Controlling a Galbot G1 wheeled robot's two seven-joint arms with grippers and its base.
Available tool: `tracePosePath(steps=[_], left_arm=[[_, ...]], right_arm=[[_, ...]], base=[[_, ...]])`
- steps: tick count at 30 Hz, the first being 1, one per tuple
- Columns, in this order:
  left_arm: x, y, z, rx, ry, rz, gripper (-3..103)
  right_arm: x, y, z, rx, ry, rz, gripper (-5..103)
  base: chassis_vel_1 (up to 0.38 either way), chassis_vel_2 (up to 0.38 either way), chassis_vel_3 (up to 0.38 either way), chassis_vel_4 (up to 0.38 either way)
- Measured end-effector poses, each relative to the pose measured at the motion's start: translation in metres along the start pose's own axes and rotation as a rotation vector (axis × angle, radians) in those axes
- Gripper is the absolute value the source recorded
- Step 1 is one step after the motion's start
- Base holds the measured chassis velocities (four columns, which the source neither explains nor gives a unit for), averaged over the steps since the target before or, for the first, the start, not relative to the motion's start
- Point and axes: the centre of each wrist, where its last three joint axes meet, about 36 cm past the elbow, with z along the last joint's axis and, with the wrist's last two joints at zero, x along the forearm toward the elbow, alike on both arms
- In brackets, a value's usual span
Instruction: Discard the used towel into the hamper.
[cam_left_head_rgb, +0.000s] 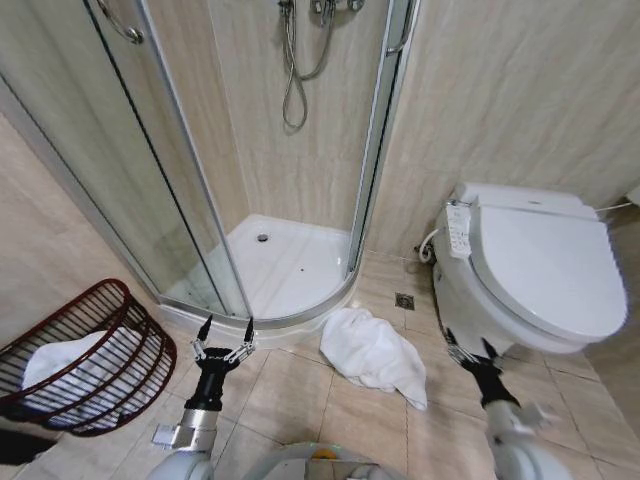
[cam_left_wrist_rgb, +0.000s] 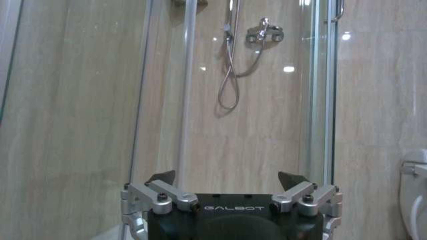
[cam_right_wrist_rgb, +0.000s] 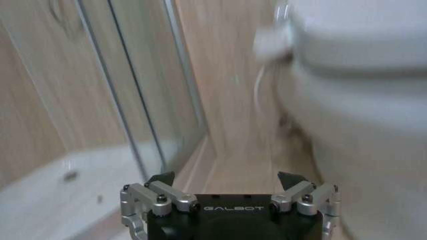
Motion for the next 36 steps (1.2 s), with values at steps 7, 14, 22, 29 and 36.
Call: tracePosePath(steps=[7, 14, 22, 29, 36], left_arm=[[-0.001, 0.004, 0.000, -0.012, 0.004, -0.017, 100], [0.000, 0.010, -0.006, -0.034, 0.000, -0.037, 100], [0.000, 0.014, -0.003, -0.050, 0.013, -0.051, 100], [-0.003, 0.011, -0.002, -0.058, 0.036, -0.043, 100], [0.000, 0.009, 0.001, -0.066, 0.048, -0.056, 100]], right_arm=[[-0.055, 0.010, -0.005, -0.029, 0.221, -0.031, 100], [-0.109, 0.021, -0.011, -0.153, 0.387, -0.031, 100], [-0.149, 0.021, -0.004, -0.221, 0.481, -0.054, 100], [-0.180, 0.020, 0.023, -0.245, 0.565, -0.129, 100], [-0.193, 0.024, 0.045, -0.267, 0.649, -0.058, 100]], base=[[0.000, 0.000, 0.000, 0.000], [0.000, 0.000, 0.000, 0.000], [0.000, 0.000, 0.000, 0.000], [0.000, 0.000, 0.000, 0.000], [0.000, 0.000, 0.000, 0.000]])
